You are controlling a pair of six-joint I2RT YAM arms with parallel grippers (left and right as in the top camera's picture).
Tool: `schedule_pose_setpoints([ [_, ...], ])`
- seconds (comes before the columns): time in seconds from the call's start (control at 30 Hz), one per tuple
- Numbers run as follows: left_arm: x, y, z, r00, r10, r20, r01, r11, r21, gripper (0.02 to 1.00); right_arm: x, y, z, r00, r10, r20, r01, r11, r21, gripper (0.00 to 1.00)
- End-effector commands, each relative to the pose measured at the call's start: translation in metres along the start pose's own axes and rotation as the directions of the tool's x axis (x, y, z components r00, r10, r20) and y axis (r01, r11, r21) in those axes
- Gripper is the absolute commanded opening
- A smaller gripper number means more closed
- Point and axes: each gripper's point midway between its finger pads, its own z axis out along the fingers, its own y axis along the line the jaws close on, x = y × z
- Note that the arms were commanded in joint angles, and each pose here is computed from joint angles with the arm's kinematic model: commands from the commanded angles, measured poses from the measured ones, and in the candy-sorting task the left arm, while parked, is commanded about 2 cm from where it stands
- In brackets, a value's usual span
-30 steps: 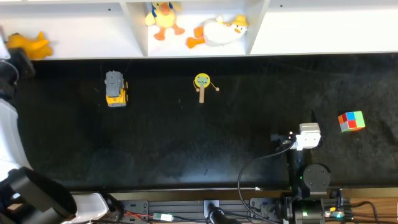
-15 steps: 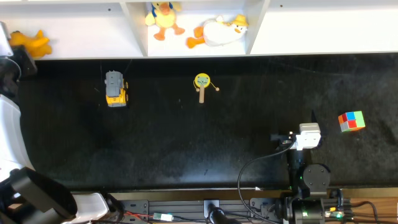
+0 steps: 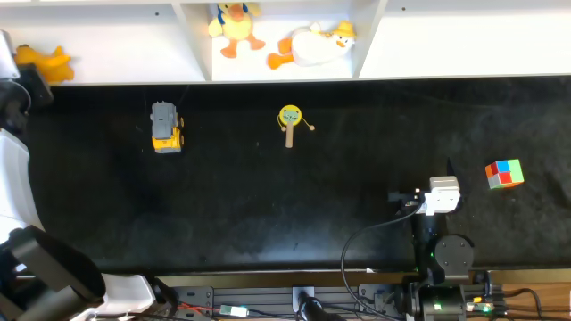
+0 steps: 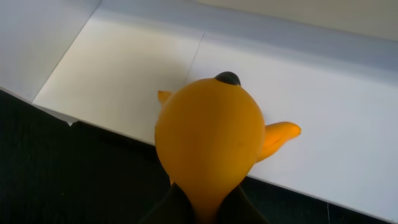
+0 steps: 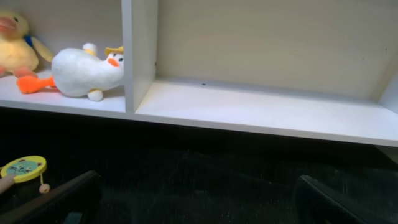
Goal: Store Toys
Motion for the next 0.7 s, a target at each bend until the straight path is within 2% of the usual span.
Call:
schedule_pose_setpoints([
  [0.03, -0.015, -0.01, 0.004, 0.999, 0.041, 0.033, -0.041, 0.999, 0.006, 0.064, 0.003, 0.001, 0.0, 1.0, 0.008, 0.002, -0.008, 1.0, -0.004, 0.993],
  [0.6, -0.01, -0.022, 0.025, 0.998, 0.067, 0.021, -0.067, 0.998, 0.006, 0.08, 0.003, 0.001, 0.0, 1.0, 0.008, 0.002, -0.008, 1.0, -0.004, 0.996],
  [0.7, -0.013, -0.021, 0.025, 0.997, 0.068, 0.035, -0.068, 0.998, 0.004, 0.11, 0.003, 0.001, 0.0, 1.0, 0.008, 0.002, -0.008, 1.0, -0.004, 0.996],
])
